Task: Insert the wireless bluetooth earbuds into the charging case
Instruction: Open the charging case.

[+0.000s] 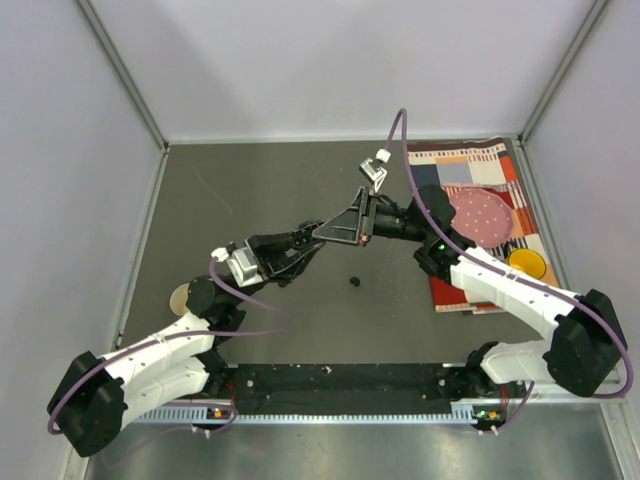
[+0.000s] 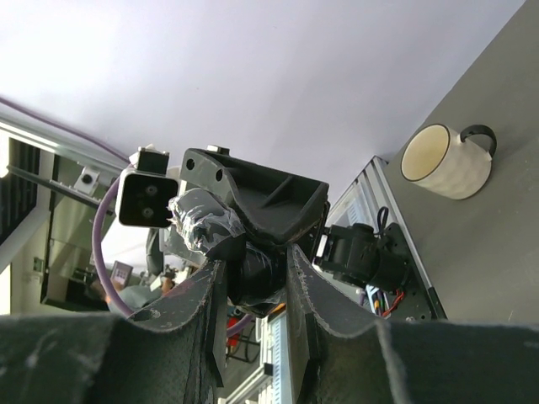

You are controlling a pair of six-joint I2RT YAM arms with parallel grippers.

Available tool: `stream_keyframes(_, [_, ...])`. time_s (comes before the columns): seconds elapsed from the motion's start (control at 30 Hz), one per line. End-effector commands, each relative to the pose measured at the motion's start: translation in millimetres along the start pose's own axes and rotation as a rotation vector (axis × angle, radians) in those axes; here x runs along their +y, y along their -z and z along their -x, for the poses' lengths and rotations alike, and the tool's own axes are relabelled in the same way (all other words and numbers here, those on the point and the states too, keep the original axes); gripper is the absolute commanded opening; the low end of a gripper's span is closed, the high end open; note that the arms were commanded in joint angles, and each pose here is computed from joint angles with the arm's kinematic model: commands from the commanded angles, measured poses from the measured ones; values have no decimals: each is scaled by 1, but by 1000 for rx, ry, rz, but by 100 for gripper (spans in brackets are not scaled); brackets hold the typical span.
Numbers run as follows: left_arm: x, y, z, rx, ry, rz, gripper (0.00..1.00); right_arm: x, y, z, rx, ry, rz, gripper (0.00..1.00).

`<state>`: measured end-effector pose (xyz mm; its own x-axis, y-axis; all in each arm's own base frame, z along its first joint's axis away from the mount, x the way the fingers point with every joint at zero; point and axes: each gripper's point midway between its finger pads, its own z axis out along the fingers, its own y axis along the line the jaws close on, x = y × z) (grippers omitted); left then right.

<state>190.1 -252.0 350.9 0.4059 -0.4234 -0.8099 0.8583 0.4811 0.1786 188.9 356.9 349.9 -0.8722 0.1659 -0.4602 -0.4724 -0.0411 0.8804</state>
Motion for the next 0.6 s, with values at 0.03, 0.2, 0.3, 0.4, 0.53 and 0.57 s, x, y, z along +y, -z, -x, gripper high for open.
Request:
stream_keyframes(0.03, [7,-2,12,-44,-15,31,38,14,3,1,7,76,31,0])
stream_keyframes(0.2, [5,-1,9,-30,-22,19,30,14,3,2,7,87,24,0])
stream_keyframes(0.3, [4,-2,9,-29,-32,7,1,12,2,1,10,87,18,0])
stream_keyframes(0.4, [3,-1,9,-27,-37,4,0,11,2,1,12,87,12,10])
stream_keyframes(0.53, [7,1,9,-35,-32,33,0,11,3,2,13,97,-1,46])
stream_keyframes(0.57, [10,2,10,-41,-19,55,0,11,4,2,4,101,-7,50])
